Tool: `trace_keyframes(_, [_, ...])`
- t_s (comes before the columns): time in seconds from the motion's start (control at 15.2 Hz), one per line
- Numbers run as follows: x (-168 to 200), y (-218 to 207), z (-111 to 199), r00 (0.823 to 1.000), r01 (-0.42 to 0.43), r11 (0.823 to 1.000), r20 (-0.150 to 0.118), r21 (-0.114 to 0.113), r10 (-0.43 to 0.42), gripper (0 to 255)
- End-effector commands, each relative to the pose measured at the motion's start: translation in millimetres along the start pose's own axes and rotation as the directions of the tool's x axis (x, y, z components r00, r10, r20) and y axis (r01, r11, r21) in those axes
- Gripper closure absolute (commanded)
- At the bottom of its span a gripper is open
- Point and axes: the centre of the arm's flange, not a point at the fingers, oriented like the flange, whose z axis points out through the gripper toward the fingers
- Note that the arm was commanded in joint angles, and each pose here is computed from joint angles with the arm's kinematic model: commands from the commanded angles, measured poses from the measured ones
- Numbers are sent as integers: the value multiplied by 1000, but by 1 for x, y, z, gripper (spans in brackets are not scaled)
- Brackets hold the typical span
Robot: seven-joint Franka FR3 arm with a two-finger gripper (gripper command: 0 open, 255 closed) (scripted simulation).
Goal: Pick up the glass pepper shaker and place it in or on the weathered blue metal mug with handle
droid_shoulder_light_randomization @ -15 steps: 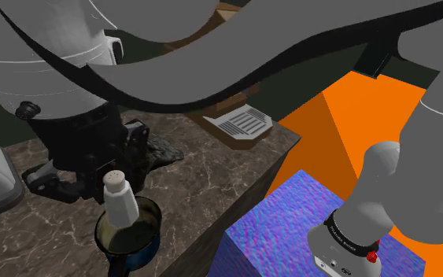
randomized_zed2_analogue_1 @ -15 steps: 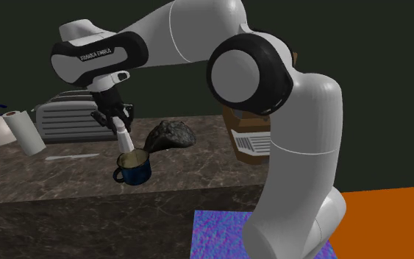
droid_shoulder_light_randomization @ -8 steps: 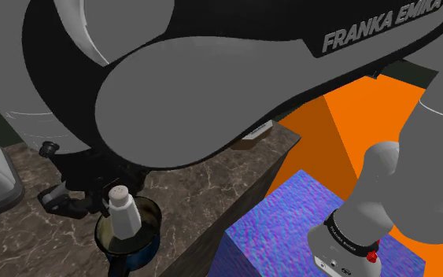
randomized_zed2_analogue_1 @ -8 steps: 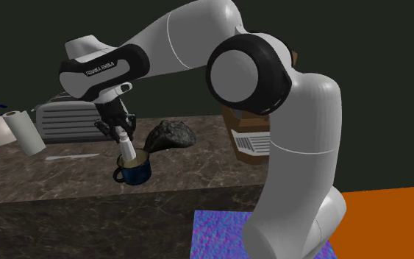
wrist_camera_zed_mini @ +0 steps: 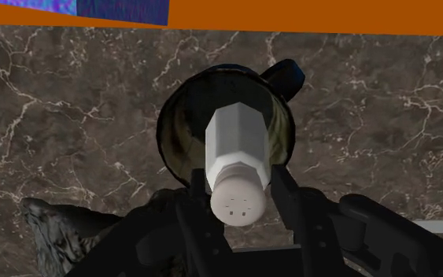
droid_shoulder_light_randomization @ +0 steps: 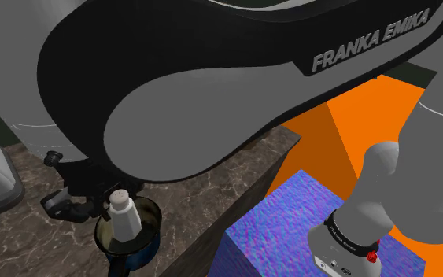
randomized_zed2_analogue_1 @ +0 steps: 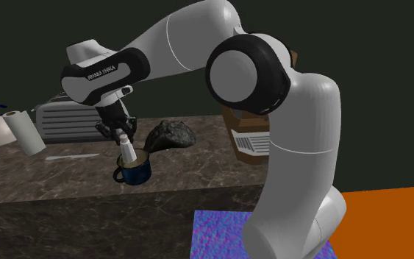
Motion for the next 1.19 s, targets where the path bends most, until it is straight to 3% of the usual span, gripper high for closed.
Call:
trace_keyframes(0.0, [0, 0, 1, 1000, 0, 1000, 2, -1, 0, 0])
trace_keyframes(0.33, [0, 0, 1, 1000, 0, 1000, 2, -1, 0, 0])
trace_keyframes(0.59, [0, 0, -49, 1000, 0, 1000, 2, -1, 0, 0])
trace_keyframes(1.12, [0, 0, -49, 1000, 0, 1000, 2, -1, 0, 0])
